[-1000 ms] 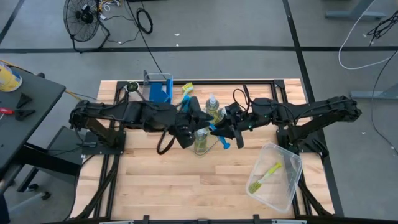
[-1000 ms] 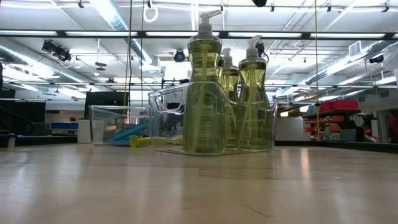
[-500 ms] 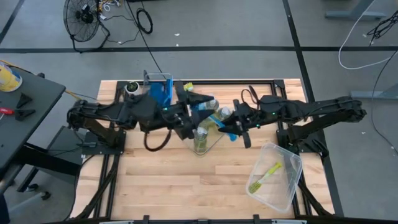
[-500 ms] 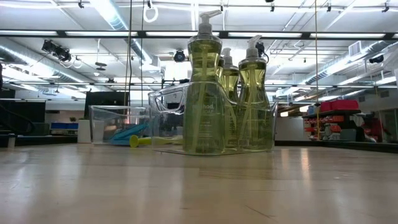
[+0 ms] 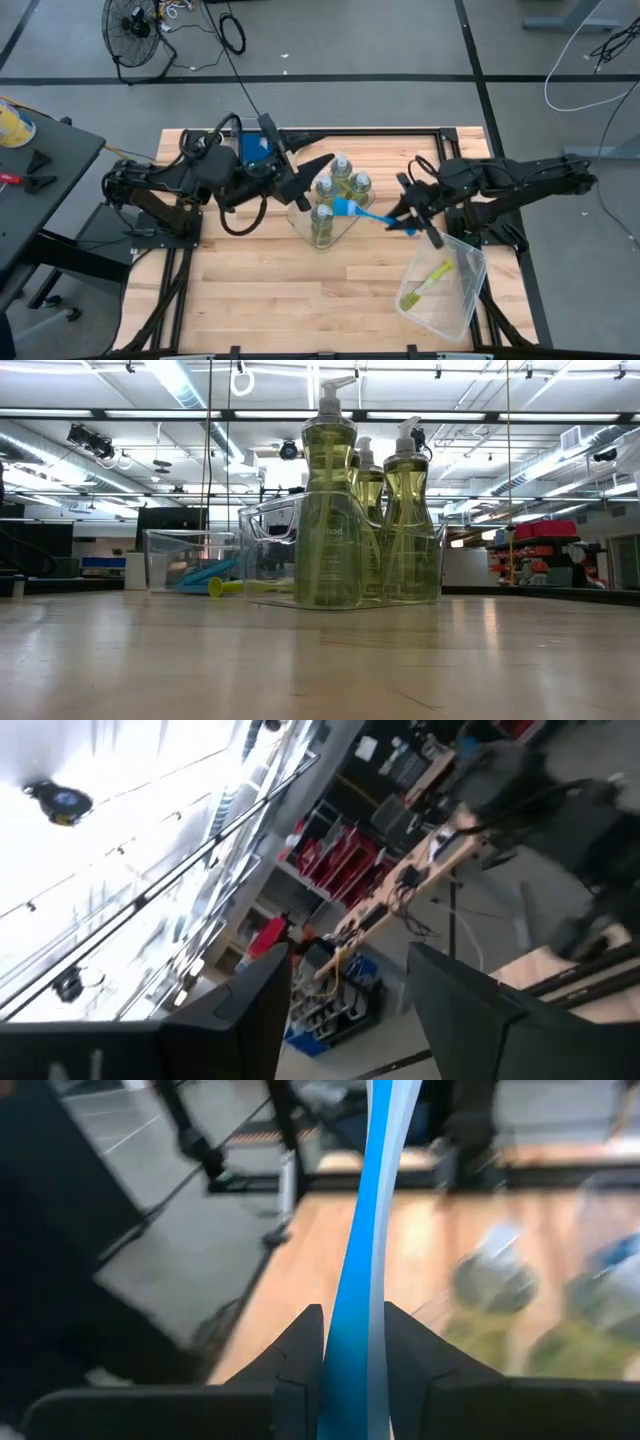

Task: Pick & Place Kitchen Sink Supplies
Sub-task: Put the blue toilet brush into the transparent container

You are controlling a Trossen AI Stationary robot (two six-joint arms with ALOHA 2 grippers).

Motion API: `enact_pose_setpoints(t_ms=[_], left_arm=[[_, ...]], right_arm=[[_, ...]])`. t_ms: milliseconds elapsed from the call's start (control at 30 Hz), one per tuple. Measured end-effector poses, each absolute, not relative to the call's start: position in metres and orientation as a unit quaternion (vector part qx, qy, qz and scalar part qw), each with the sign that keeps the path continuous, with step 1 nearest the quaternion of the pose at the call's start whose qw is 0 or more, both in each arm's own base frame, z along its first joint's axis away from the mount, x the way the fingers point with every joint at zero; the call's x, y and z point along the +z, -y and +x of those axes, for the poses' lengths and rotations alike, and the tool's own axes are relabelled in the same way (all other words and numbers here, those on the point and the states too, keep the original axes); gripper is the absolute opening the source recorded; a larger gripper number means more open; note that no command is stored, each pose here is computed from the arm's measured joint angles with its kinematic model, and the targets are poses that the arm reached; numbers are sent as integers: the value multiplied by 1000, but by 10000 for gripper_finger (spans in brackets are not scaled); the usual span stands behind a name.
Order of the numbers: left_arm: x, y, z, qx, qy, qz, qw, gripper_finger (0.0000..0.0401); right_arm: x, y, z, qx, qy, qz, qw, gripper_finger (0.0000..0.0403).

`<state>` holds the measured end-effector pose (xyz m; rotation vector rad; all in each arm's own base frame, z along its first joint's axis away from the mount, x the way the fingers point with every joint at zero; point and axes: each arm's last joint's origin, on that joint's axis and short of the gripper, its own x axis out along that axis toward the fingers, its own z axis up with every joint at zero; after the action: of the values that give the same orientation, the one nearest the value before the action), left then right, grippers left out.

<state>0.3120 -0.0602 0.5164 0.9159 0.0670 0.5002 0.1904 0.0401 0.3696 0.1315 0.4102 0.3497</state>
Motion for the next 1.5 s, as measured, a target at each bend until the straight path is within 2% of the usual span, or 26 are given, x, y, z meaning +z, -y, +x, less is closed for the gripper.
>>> enact_pose_setpoints(t_ms=[500, 767, 1100, 1267, 1500], left_arm=[[518, 58, 309, 269, -40, 407, 872, 204], [518, 57, 309, 281, -43, 391, 875, 204], [517, 57, 309, 282, -34, 365, 887, 204], [517, 57, 309, 282, -30, 349, 893, 204], [517, 57, 309, 290, -35, 349, 890, 204]], right_arm=[[356, -95, 151, 282, -347, 150, 882, 73], [344, -109, 131, 290, -427, 131, 846, 73], [326, -115, 128, 227, -472, 39, 851, 73], [305, -126, 129, 245, -493, 26, 834, 73], [288, -142, 127, 279, -472, 41, 836, 73]])
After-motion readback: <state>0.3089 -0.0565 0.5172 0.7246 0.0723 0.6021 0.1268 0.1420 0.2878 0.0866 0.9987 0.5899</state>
